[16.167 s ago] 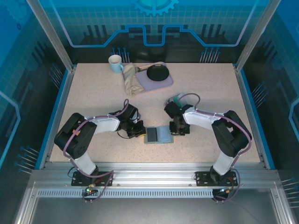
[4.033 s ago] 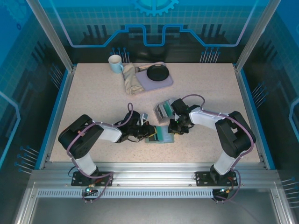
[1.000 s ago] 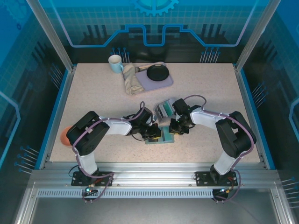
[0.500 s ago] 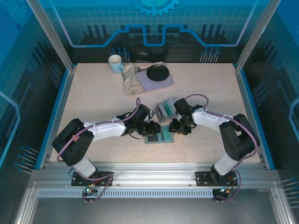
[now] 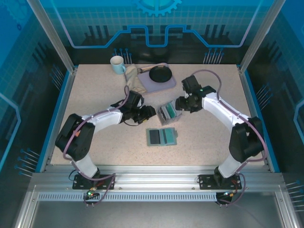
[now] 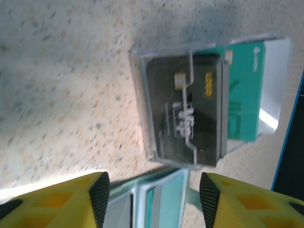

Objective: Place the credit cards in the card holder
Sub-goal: Pick up the credit card from the storage box.

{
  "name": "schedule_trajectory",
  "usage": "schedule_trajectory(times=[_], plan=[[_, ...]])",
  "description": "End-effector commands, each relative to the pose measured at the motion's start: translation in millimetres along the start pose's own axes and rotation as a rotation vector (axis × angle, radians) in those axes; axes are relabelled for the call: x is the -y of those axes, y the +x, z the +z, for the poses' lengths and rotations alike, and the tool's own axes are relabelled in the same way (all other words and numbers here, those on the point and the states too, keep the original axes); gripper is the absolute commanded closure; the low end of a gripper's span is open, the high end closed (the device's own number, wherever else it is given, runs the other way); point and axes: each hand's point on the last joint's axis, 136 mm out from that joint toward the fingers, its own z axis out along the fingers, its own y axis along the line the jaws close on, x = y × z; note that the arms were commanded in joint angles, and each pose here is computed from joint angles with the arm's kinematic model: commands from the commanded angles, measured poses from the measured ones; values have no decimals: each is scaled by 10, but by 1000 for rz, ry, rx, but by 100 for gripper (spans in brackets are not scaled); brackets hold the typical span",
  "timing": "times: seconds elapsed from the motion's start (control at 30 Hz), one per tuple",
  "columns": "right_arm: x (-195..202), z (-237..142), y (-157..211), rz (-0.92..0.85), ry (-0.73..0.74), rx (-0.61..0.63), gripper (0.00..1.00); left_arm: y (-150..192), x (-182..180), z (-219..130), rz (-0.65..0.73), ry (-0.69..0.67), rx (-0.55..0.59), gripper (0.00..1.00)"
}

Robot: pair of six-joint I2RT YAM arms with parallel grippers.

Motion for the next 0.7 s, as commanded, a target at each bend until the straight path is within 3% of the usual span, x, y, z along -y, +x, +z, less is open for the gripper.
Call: schedule_trajectory(times=[0.0, 0.23, 0.67], plan=[[95, 128, -10, -60, 70, -59, 42, -71, 133, 129, -39, 22, -52, 45], [18, 306, -81, -96, 62, -101, 43, -111, 224, 427, -91, 94, -109, 43], [28, 501, -87, -174, 133, -154, 43, -76, 32, 666, -122, 45, -149, 43]])
